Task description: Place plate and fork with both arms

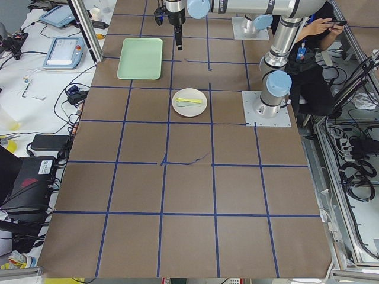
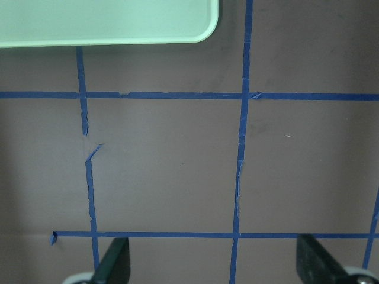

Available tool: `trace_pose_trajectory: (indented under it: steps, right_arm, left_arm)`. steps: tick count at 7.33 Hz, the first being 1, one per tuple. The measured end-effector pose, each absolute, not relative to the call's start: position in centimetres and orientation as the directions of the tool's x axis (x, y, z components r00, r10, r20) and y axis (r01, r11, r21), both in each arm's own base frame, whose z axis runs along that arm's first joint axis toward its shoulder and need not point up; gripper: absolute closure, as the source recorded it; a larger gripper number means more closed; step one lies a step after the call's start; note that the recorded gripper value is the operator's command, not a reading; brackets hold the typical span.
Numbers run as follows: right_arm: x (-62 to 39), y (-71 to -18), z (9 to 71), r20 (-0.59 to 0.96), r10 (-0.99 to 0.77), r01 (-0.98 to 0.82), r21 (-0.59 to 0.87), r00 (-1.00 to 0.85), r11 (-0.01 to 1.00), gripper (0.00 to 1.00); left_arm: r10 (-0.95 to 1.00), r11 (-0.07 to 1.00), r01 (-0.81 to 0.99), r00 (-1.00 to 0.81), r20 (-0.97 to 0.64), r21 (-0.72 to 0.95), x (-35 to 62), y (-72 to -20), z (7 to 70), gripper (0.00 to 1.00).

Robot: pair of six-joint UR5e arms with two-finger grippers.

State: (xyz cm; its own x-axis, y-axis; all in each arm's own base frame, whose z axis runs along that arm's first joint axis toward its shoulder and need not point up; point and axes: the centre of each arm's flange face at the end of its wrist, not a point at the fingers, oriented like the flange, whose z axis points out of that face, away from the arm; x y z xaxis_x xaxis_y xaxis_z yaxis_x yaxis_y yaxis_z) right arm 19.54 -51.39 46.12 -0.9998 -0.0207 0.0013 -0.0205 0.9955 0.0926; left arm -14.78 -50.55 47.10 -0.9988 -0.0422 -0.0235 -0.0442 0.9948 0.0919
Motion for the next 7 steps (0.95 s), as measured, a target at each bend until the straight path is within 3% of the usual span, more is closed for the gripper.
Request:
trace_pose_trajectory:
  steps: [7]
  right_arm:
    - [19.4, -51.7, 46.3, 0.0, -0.007, -0.007, 0.083, -1.0, 0.997, 0.0]
  left_arm:
    - [-0.033, 0.993, -0.036, -0.999, -0.031, 0.116, -14.8, -51.2, 45.8, 0.0]
